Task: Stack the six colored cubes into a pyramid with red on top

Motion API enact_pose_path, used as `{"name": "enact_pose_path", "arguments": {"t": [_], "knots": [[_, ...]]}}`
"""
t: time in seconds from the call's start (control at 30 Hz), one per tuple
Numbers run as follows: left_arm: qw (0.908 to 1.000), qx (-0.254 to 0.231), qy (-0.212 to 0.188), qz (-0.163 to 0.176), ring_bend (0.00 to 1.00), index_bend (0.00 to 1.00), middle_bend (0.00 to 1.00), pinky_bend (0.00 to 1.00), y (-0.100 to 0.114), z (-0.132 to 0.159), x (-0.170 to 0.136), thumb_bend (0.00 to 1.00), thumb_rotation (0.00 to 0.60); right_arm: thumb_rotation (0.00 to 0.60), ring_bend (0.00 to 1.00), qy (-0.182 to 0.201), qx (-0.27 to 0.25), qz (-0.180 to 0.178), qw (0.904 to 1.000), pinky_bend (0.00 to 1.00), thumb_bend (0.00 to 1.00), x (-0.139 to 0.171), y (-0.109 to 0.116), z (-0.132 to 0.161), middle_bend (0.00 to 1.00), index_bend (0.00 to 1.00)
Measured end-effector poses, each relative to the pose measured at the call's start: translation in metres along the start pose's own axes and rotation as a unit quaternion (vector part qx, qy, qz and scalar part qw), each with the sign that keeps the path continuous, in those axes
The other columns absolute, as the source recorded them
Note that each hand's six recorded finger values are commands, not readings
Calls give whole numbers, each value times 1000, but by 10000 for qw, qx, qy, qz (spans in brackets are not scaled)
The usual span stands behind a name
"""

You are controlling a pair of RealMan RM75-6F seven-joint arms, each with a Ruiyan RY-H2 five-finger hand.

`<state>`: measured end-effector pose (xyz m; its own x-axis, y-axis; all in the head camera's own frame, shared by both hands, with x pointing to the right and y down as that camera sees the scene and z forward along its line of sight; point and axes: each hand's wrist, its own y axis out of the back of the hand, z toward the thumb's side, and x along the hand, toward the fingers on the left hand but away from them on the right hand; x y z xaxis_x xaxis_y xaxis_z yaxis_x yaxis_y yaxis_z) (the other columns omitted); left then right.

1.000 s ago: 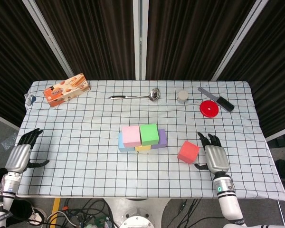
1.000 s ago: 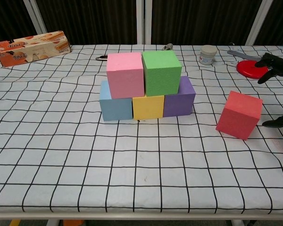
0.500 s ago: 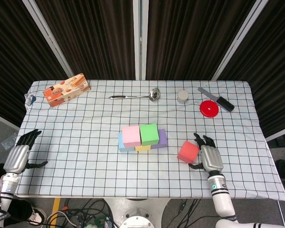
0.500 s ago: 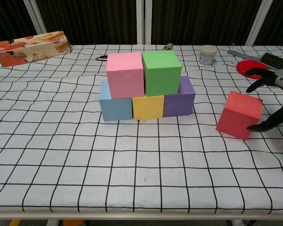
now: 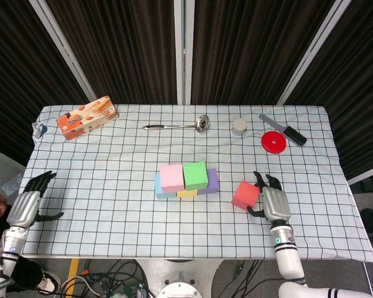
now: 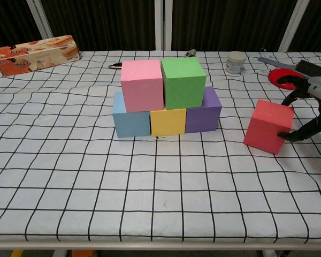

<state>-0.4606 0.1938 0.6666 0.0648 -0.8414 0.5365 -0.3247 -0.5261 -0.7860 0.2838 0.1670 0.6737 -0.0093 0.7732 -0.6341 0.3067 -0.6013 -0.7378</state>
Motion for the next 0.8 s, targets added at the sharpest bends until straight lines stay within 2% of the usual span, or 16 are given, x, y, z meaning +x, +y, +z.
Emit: {"name": "enact_pose_path", "arguments": {"t": [0.2, 0.4, 0.53, 0.6, 0.7, 0.8], "knots": [[10000, -3, -93, -11, 0, 75, 26, 35, 0, 7, 2, 0, 600, 600, 0, 244, 16, -240, 9994, 0, 302, 8, 22, 6, 377, 0], [9998, -144, -112, -5, 0, 75, 26, 35, 5, 13, 9, 0, 600, 600, 0, 639, 145, -656, 9957, 0, 320, 23, 76, 17, 407, 0], [9995, -267, -195, -5, 0, 75, 26, 37, 9, 21, 17, 0, 600, 600, 0, 1070, 377, -853, 9899, 0, 322, 20, 117, 33, 414, 0], [9992, -266, -278, 52, 0, 75, 26, 37, 10, 25, 15, 0, 600, 600, 0, 1337, 428, -775, 9871, 0, 322, 13, 124, 45, 411, 0], [9988, -237, -409, 151, 0, 75, 26, 37, 11, 33, 12, 0, 600, 600, 0, 1824, 531, -461, 9807, 0, 315, -1, 126, 69, 414, 0], [9981, -281, -492, 255, 0, 75, 26, 37, 9, 39, 9, 0, 600, 600, 0, 2337, 728, -82, 9695, 0, 303, -17, 124, 99, 421, 0]]}}
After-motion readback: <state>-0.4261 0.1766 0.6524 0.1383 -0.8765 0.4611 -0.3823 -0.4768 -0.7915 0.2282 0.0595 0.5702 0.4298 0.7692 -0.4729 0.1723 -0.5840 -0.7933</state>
